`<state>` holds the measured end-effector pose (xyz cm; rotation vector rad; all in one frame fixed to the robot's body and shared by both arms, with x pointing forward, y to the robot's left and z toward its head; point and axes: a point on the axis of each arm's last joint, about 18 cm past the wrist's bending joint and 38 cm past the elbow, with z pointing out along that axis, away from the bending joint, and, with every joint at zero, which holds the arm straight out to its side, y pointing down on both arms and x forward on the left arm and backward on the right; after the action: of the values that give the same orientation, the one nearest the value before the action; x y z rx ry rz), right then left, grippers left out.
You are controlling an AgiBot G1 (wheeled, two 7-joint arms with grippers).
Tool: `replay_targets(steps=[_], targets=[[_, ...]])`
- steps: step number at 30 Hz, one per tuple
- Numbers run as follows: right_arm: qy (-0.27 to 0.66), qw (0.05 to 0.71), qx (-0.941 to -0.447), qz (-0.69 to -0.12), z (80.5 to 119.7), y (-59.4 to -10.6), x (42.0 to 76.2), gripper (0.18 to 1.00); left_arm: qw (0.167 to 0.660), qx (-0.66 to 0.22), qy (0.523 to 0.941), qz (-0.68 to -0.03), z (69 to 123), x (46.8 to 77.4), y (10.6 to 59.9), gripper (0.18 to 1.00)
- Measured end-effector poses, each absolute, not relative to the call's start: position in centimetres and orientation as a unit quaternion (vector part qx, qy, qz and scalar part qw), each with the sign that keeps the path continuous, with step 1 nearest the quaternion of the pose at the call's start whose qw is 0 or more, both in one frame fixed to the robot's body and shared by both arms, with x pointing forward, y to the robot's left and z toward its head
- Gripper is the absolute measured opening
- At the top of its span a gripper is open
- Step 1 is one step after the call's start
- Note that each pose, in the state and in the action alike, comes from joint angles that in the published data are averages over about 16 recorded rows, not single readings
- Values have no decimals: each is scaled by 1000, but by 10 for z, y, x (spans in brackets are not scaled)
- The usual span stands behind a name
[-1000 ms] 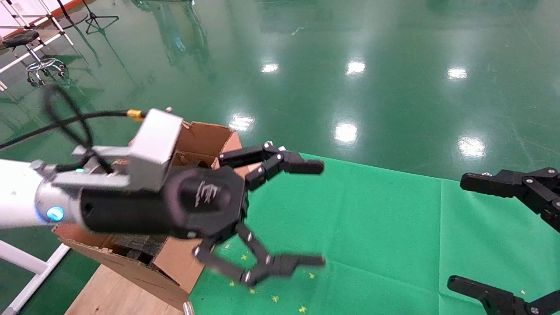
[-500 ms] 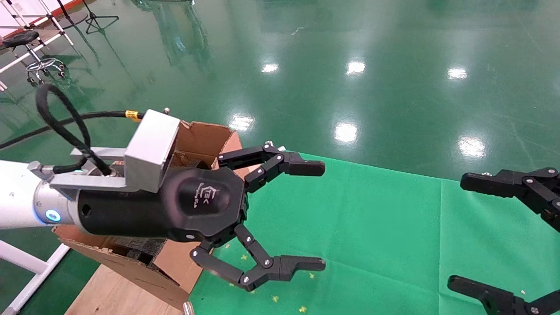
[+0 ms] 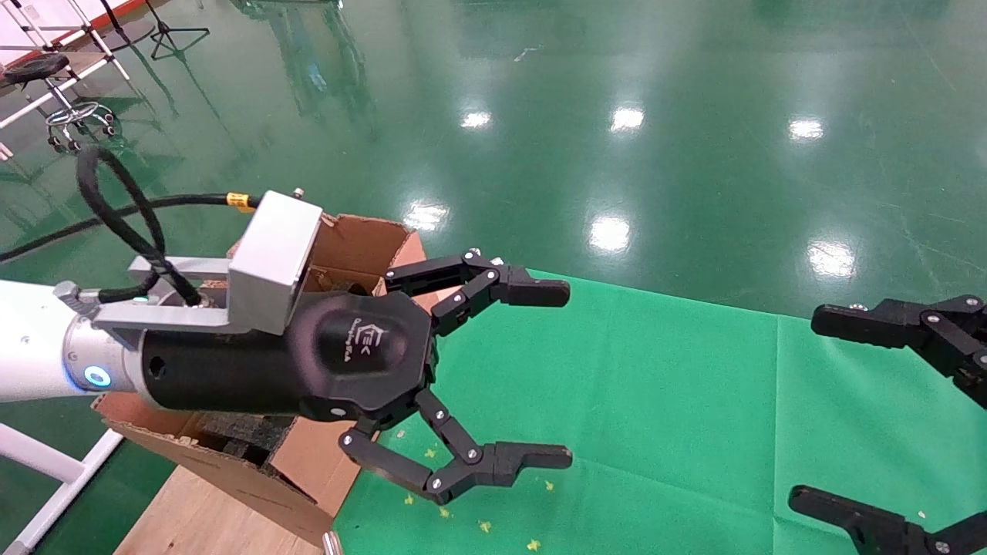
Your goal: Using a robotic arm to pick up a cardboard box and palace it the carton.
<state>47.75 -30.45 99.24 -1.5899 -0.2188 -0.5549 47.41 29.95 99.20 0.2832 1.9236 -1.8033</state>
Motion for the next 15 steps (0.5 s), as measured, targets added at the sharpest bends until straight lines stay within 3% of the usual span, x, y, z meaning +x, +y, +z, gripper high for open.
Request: replay_targets(steps=[15], targets=[[-97,661,-703,-245,992,-305,477,1001,244,102,705,-659,992,475,300,1001]])
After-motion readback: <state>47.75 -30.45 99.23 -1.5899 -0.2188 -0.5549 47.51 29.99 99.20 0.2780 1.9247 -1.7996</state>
